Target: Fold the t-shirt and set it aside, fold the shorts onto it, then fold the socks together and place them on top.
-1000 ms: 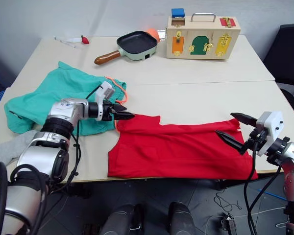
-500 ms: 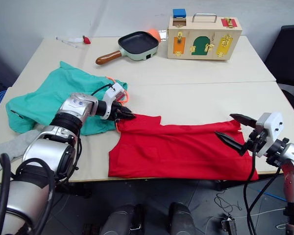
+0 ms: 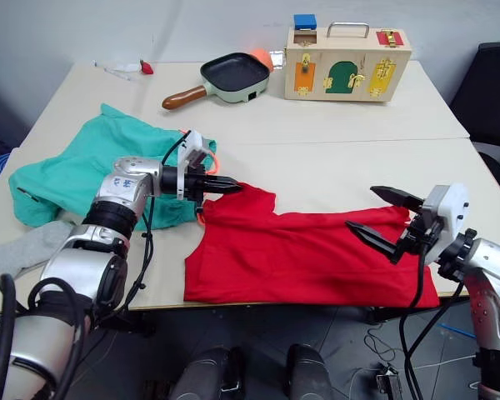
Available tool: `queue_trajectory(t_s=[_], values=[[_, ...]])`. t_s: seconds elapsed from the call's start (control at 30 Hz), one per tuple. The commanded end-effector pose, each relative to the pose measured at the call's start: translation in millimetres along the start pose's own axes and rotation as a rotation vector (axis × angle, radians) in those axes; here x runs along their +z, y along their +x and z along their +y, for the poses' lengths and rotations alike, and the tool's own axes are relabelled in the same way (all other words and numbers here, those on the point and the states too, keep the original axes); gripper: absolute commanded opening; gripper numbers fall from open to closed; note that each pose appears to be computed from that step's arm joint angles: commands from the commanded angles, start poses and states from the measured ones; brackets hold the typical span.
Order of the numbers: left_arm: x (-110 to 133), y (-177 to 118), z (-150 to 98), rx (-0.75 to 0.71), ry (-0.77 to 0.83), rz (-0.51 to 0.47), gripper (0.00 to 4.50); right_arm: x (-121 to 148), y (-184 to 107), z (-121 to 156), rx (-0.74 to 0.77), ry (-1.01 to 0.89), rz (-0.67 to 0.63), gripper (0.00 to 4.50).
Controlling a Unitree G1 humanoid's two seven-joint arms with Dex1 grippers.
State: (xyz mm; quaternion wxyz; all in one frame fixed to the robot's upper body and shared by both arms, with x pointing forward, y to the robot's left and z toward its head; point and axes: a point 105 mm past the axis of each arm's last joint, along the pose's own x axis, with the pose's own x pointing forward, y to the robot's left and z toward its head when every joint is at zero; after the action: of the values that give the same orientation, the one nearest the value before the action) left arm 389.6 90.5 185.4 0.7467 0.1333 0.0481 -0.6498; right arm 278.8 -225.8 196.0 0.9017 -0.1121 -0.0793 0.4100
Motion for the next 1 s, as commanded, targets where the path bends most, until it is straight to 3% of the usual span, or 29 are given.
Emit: queue_trajectory(t_s=[0.03,0.33,0.53,0.73,1.0], values=[[5,-15,-11,-0.065,0.162,-0.007,0.01,7,-4,-3,-0.006,-0.03,-0.02,4.5],[-4,-37,-50,-0.214,0.33,-0.031,0.01,-5,-16,-9,-0.021,-0.023,0.021,4.5],[-9,-39,-69,-0.263,0.355,-0.02,0.01,-15,-23,-11,-0.032,-0.009,0.047,4.5],[-23,-44,-81,-0.307,0.364,0.063,0.01,-22,-29,-12,-0.044,-0.002,0.067,4.5],[-38,-44,-111,-0.383,0.304,0.066,0.01,-28,-57,-30,-0.08,-0.034,0.16,4.5]])
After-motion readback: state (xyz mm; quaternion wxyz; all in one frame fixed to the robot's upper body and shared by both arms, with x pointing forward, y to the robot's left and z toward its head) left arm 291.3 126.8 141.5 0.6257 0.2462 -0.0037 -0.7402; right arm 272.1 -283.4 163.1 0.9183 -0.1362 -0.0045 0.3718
